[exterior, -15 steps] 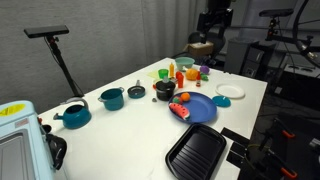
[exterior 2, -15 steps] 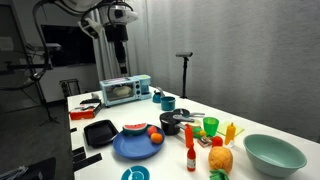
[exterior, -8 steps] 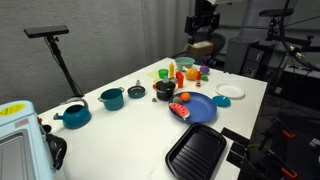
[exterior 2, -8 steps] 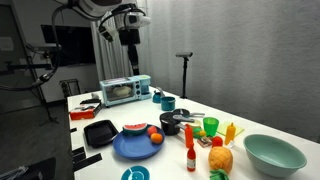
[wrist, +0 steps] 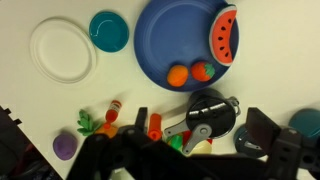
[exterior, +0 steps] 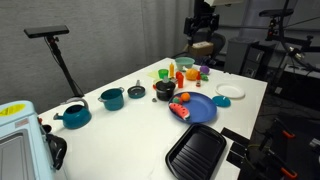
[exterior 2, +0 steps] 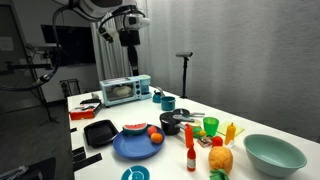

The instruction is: Uncover the small black pot

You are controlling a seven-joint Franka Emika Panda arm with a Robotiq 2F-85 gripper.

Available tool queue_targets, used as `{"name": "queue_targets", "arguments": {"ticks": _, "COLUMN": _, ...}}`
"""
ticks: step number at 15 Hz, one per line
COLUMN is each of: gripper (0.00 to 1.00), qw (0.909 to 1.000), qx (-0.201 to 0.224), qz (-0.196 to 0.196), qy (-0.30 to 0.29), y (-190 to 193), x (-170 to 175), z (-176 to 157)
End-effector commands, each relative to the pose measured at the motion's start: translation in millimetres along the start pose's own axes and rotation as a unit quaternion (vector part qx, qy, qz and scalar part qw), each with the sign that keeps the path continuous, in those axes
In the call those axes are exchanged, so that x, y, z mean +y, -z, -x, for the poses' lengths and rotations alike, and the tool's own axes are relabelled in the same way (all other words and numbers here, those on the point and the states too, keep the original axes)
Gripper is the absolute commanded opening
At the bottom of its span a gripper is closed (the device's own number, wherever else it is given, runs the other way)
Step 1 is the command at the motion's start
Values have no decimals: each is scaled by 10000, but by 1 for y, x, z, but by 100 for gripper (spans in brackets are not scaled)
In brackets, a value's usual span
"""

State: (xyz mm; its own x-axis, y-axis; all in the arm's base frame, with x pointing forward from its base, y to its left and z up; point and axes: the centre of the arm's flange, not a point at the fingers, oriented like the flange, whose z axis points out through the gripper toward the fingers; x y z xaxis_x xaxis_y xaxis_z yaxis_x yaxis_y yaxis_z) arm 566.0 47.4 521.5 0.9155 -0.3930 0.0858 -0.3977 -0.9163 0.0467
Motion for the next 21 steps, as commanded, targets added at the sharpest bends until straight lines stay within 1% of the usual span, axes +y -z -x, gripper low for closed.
{"name": "queue_targets", "arguments": {"ticks": 1, "gripper": 100, "qw": 9987, "qx": -95, "qz": 24, "qy": -508, "y": -9, "x": -19, "z": -18}}
{"name": "queue_targets", "arguments": {"ticks": 3, "gripper": 100, "qw": 9943, "qx": -196, "qz": 32, "qy": -1045, "y": -20, "x": -21, "z": -33}}
{"name": "queue_targets", "arguments": {"ticks": 5, "gripper": 100, "qw": 9893, "qx": -283, "qz": 64, "qy": -1432, "y": -32, "x": -23, "z": -50}}
{"name": "queue_targets", "arguments": {"ticks": 8, "gripper": 100, "qw": 9839, "qx": -203, "qz": 59, "qy": -1776, "y": -48, "x": -29, "z": -79}}
{"name": "queue_targets", "arguments": {"ticks": 13, "gripper": 100, "qw": 9714, "qx": -208, "qz": -43, "qy": -2367, "y": -91, "x": -37, "z": -130}}
{"name": "queue_targets", "arguments": {"ticks": 17, "gripper": 100, "qw": 9615, "qx": 37, "qz": -136, "qy": -2745, "y": -118, "x": -45, "z": -163}}
{"name": "queue_targets", "arguments": {"ticks": 19, "gripper": 100, "qw": 9567, "qx": 334, "qz": -156, "qy": -2887, "y": -126, "x": -49, "z": -179}}
{"name": "queue_targets", "arguments": {"ticks": 21, "gripper": 100, "qw": 9484, "qx": 480, "qz": -135, "qy": -3132, "y": -134, "x": -51, "z": -191}}
